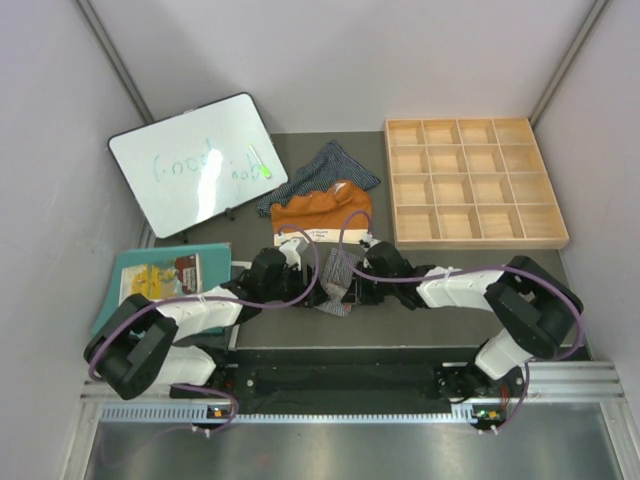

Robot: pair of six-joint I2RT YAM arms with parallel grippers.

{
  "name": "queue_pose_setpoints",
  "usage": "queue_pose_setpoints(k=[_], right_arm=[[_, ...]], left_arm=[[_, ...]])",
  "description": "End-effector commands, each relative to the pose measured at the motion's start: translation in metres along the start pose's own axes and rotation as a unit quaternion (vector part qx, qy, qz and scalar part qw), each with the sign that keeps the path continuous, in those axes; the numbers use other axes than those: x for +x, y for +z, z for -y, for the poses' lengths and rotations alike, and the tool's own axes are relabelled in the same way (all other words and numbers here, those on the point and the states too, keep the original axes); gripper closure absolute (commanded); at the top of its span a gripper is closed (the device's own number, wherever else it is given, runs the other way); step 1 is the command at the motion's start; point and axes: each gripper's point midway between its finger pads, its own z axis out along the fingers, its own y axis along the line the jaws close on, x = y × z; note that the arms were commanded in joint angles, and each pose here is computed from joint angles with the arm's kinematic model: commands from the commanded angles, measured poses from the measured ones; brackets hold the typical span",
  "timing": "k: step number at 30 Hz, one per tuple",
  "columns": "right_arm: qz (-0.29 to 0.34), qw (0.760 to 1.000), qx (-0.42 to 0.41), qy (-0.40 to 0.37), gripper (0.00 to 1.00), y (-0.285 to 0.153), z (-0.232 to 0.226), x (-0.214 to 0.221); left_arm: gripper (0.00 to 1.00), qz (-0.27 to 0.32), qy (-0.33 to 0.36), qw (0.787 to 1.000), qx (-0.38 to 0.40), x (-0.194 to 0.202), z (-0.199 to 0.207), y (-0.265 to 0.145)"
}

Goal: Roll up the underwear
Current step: Roll the underwear to the center of the board.

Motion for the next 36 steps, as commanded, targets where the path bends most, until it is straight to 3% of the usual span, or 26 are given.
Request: queue_pose_setpoints(k=[1, 7, 11, 15, 18, 19, 20, 21, 25, 28, 36], right_arm=[[-0.021, 0.998, 0.063, -0.023, 0.98, 0.006, 0.029, 0.012], [-0.028, 0.998, 0.044, -0.032, 0.98, 0.006, 0.023, 0.014], [-0.034, 0.998, 0.034, -0.040, 0.95, 0.006, 0.020, 0.016], [-0.036, 0.998, 0.028, -0.048, 0.89, 0.006, 0.019, 0.016], [-0.037, 0.997, 0.025, -0.056, 0.78, 0.002, 0.016, 0.015], [-0.033, 0.997, 0.024, -0.059, 0.72, 0.000, 0.013, 0.011], [-0.040, 0.996, 0.035, -0.065, 0.69, -0.003, 0.017, 0.013], [-0.035, 0.996, 0.034, -0.072, 0.65, -0.008, 0.014, 0.009], [0.000, 0.992, 0.042, -0.116, 0.39, -0.033, 0.006, -0.007], [0.044, 0.982, 0.047, -0.176, 0.27, -0.054, -0.006, -0.017], [0.154, 0.929, 0.038, -0.334, 0.21, -0.074, -0.057, -0.009]], left_arm=[[0.31, 0.024, 0.012, 1.000, 0.002, -0.015, 0.004, 0.003], [0.33, 0.024, -0.003, 1.000, 0.015, -0.015, 0.005, 0.014], [0.40, 0.035, -0.014, 0.999, 0.007, -0.010, -0.004, 0.017], [0.56, 0.046, -0.017, 0.999, 0.009, -0.009, -0.007, 0.020], [0.74, 0.044, -0.011, 0.999, 0.018, -0.009, -0.005, 0.023], [0.89, 0.039, -0.009, 0.999, 0.021, -0.009, -0.004, 0.025], [0.97, 0.035, -0.008, 0.999, 0.024, -0.008, -0.003, 0.026], [1.00, 0.030, -0.007, 0.999, 0.025, -0.007, -0.002, 0.027], [1.00, 0.009, -0.011, 1.000, 0.014, -0.002, -0.005, 0.025], [1.00, -0.027, -0.022, 0.999, -0.004, 0.006, -0.006, 0.020], [1.00, -0.147, -0.090, 0.985, -0.009, 0.044, 0.002, 0.003]])
